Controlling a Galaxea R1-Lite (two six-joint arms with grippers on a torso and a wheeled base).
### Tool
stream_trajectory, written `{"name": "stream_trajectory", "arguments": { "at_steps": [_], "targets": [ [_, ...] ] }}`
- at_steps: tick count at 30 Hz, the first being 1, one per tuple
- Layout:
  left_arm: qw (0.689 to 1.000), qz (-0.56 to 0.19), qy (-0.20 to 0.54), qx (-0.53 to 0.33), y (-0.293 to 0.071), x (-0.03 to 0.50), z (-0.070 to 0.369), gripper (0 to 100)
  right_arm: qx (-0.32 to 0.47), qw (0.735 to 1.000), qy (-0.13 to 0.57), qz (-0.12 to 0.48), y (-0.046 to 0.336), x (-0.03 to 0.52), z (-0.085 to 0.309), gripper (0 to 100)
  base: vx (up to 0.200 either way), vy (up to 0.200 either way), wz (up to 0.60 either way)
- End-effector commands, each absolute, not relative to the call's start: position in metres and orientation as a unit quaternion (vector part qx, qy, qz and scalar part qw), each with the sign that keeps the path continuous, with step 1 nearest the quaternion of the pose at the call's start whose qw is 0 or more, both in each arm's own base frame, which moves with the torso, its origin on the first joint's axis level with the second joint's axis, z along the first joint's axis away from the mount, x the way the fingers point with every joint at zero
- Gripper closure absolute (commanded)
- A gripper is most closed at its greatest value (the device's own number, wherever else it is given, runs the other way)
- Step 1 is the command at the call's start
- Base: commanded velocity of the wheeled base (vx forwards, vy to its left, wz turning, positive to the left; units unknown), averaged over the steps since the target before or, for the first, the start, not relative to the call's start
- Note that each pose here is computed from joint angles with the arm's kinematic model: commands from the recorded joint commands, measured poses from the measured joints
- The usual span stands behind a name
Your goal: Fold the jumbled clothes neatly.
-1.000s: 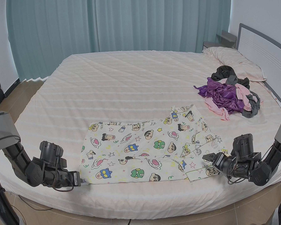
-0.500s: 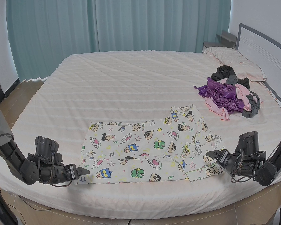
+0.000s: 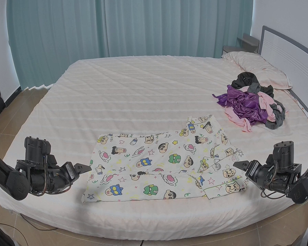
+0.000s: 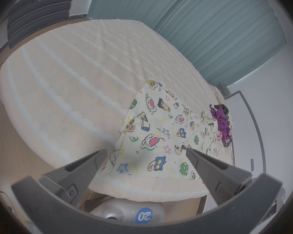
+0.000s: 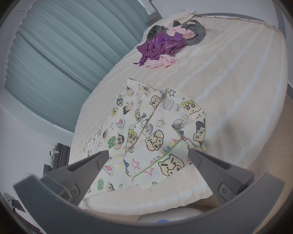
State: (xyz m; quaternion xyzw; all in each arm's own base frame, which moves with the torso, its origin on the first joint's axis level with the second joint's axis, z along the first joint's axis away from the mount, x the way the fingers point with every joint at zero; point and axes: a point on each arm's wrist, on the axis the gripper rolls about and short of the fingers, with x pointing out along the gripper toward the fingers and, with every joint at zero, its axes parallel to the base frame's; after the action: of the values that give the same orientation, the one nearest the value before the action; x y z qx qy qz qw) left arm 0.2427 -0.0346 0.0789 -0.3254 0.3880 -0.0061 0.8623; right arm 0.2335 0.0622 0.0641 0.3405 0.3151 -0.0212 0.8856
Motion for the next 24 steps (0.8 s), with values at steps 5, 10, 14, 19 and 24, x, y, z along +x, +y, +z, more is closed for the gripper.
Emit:
{"name": "stream_trajectory", "arguments": {
  "at_steps": [5, 10, 14, 19, 24],
  "targets": [
    [0.867, -0.014, 0.375, -0.328, -0.035, 0.2427, 0.0865, 0, 0.339, 0.886, 0.315, -0.021, 0.0615, 0.2321, 0.0645, 0, 0.2, 0.0, 0.0],
    [0.867, -0.013, 0.376, -0.327, -0.0351, 0.2432, 0.0855, 0, 0.333, 0.889, 0.314, -0.018, 0.0613, 0.2316, 0.065, 0, 0.2, 0.0, 0.0],
    [0.867, -0.013, 0.377, -0.327, -0.0352, 0.2438, 0.0846, 0, 0.333, 0.888, 0.315, -0.017, 0.0621, 0.2315, 0.0646, 0, 0.0, 0.0, 0.0],
    [0.864, -0.011, 0.382, -0.327, -0.0357, 0.2447, 0.0815, 0, 0.332, 0.888, 0.317, -0.016, 0.0627, 0.231, 0.064, 0, 0.0, 0.0, 0.0],
    [0.863, -0.01, 0.386, -0.326, -0.0361, 0.2449, 0.0793, 0, 0.332, 0.888, 0.316, -0.016, 0.0627, 0.2309, 0.0644, 0, 0.0, -0.08, 0.0]
  ]
}}
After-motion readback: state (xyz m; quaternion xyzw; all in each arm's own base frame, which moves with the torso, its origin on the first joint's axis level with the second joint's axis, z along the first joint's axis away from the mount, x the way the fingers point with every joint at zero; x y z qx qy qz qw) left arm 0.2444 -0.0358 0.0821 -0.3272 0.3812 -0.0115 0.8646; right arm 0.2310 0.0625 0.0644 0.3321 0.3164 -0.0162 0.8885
